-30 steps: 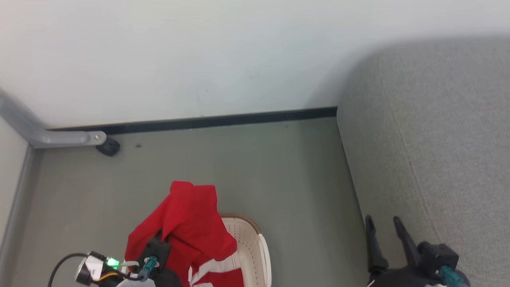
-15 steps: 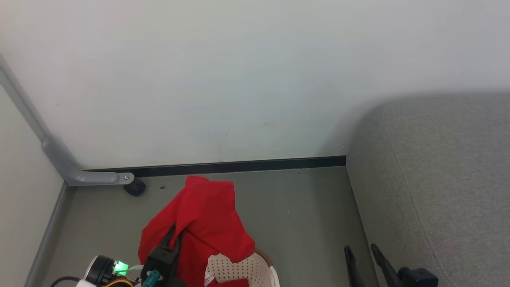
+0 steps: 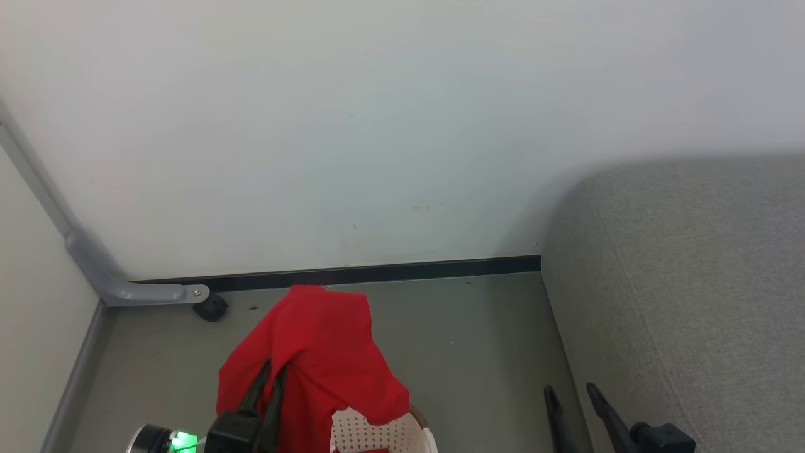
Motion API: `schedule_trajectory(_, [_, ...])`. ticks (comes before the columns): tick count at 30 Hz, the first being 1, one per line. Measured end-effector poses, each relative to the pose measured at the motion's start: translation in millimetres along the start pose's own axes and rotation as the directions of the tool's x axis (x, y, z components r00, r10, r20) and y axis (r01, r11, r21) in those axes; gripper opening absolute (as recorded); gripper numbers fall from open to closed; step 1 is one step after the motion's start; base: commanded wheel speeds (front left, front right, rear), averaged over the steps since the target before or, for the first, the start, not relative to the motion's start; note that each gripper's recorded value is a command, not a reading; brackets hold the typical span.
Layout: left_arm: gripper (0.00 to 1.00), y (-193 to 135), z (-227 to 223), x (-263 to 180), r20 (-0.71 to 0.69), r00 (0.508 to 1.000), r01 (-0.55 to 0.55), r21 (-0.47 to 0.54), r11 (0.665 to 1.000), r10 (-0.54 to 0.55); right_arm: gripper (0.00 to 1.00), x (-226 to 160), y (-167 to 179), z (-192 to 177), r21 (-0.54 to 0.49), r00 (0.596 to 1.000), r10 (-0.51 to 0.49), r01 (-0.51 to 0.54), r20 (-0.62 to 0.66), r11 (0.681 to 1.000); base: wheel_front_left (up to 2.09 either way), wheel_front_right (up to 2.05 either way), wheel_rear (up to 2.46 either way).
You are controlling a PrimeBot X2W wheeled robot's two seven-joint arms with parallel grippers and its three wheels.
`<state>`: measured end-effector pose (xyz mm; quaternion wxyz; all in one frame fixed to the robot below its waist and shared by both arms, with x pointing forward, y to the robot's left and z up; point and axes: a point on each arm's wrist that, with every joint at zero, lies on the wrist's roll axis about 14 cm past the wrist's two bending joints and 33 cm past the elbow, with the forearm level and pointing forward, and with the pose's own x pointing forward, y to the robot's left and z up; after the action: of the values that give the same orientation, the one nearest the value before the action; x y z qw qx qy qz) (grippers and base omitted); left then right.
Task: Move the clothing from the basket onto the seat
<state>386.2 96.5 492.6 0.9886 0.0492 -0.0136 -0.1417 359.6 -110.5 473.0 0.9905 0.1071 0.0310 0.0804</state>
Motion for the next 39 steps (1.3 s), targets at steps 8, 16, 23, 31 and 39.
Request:
schedule_trajectory(8, [0.00,3.4,30.9,2.5,0.098,0.995,-0.024,-0.032,0.999,0.027,1.00,4.3,-0.4,10.5,-0.007,0.999,0.020,-0.019,0.032,1.000,0.00,0.00,0.00])
schedule_trajectory(16, [0.00,7.6,48.7,2.0,0.152,0.987,-0.035,-0.069,0.997,0.045,1.00,-2.4,33.0,-2.2,-0.045,0.981,0.196,-0.196,-0.014,0.980,0.00,0.00,0.00])
schedule_trajectory(23, [0.00,1.8,60.7,3.8,0.190,0.981,-0.011,-0.079,0.997,0.026,1.00,-14.6,74.5,-17.4,-0.135,0.932,0.356,-0.362,-0.072,0.922,0.00,0.00,0.00])
schedule_trajectory(31, [0.00,-20.5,81.3,14.6,0.250,0.966,0.083,-0.071,0.994,-0.063,1.00,-16.4,116.1,-23.1,-0.162,0.870,0.482,-0.492,-0.099,0.855,0.00,0.00,0.00])
schedule_trajectory(39, [0.00,-39.5,95.1,18.8,0.287,0.950,0.151,-0.070,0.986,-0.126,1.00,-14.2,146.8,-19.6,-0.199,0.813,0.573,-0.582,-0.104,0.789,0.00,0.00,0.00])
